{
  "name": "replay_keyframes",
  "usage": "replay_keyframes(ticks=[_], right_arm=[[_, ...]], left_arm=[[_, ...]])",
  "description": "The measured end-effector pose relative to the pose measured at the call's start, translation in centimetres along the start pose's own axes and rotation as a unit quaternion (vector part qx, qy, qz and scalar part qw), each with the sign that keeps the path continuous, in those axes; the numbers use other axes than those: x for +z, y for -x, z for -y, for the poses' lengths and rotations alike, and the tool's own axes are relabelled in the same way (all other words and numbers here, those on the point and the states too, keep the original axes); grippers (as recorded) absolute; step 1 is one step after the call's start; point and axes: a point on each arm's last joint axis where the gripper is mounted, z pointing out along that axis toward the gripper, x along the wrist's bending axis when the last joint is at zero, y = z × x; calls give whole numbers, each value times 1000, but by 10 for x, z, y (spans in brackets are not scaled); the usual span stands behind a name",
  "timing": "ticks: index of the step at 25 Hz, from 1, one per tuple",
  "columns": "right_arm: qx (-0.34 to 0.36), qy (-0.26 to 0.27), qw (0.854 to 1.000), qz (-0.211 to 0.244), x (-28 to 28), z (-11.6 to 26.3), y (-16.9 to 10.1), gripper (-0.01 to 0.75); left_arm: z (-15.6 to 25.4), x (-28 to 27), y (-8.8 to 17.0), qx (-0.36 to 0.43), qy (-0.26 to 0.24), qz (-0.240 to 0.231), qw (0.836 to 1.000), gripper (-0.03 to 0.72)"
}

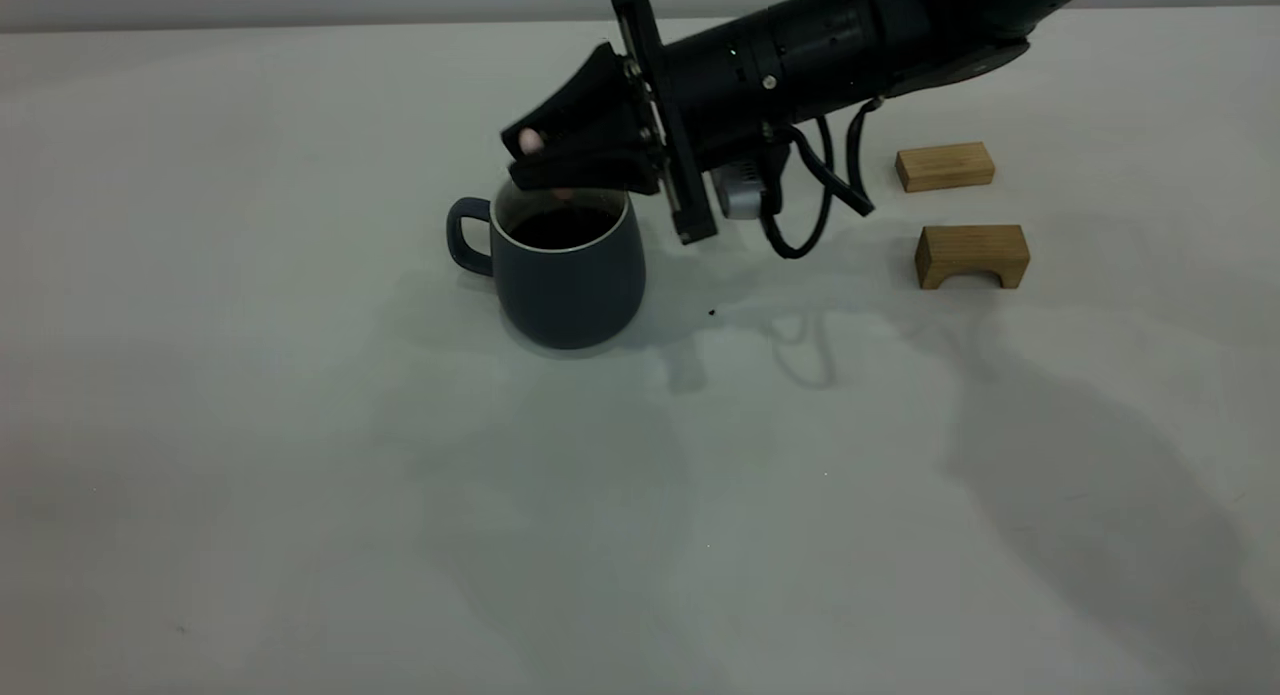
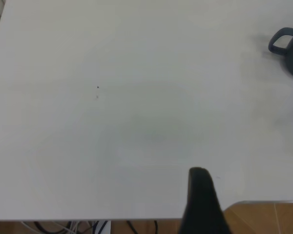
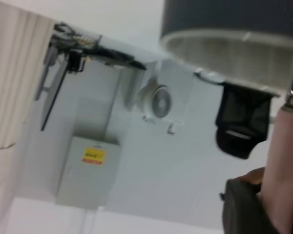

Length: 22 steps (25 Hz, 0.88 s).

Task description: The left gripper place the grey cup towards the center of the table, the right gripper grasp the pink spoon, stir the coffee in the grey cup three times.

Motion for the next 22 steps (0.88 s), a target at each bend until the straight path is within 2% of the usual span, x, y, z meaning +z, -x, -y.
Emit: replay_keyframes(ticks=[8,11,14,16,19,22], right_arm=[[-44,19,997,59,-2,-4,10,599],[-93,27,991,87,-6,2,9,678],[-159,42,980,116,-19,25,-4,696],[-212,60,966,136,-36,50,-19,693],[-292,105,934,178,-66,93,-37,660],[-351,170,893,223,-97,143,-49,593]], left_arm=[[0,0,0,0,0,0,1000,586],[0,0,0,0,0,0,1000,586],[0,0,0,0,0,0,1000,586],[0,0,0,0,0,0,1000,586],[0,0,0,0,0,0,1000,586],[0,0,0,0,0,0,1000,586]])
